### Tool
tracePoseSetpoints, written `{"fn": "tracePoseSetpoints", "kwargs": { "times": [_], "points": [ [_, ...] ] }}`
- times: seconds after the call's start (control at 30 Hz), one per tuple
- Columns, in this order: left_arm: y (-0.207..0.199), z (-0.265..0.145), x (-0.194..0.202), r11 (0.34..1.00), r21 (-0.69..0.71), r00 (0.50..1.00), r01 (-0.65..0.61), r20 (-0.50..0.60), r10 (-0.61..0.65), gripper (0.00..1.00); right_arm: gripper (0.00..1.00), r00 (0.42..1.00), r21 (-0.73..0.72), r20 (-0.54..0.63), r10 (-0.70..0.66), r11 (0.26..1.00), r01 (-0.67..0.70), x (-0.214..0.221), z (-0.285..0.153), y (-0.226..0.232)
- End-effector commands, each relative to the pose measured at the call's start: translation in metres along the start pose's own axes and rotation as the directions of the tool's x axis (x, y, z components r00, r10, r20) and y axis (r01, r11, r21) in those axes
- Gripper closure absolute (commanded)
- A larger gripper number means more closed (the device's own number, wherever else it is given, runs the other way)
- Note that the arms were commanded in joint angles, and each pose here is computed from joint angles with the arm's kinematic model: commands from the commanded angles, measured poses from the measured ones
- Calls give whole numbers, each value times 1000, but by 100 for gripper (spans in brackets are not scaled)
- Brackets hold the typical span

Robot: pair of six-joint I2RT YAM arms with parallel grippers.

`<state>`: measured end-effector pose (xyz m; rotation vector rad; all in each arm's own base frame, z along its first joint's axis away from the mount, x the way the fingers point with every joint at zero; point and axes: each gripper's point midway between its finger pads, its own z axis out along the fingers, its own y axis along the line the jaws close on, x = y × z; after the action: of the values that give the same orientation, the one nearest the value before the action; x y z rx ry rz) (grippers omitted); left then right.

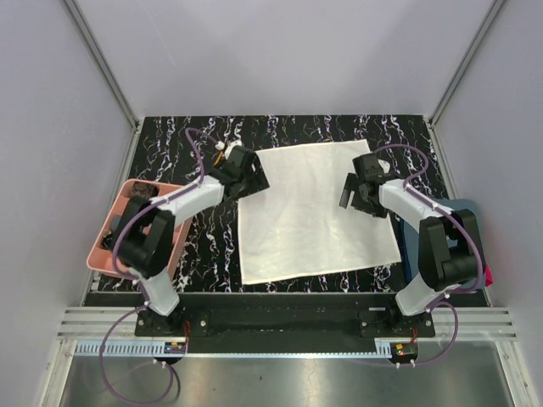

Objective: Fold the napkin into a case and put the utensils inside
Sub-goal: Flatten out the crumpled napkin at the center of the board.

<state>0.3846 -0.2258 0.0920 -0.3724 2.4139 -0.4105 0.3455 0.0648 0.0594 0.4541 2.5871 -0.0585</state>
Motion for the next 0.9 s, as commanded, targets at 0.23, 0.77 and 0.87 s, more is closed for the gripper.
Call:
{"fn": "tracePoseSetpoints", "kwargs": {
  "times": [0.23, 0.77, 0.87],
  "points": [
    [1, 87, -27, 990, 34, 985, 137, -107, -132, 28, 0, 992, -131, 74, 100, 987, -90, 18, -22, 5],
    [32, 119, -106, 972, 76, 968, 221, -142, -209, 28, 0, 987, -98, 86, 136, 987, -127, 5, -35, 1],
    [15, 89, -123, 972, 106, 974, 212, -99, -202, 26, 0, 983, -26, 73, 167, 986, -166, 3, -38, -15]
  ]
}}
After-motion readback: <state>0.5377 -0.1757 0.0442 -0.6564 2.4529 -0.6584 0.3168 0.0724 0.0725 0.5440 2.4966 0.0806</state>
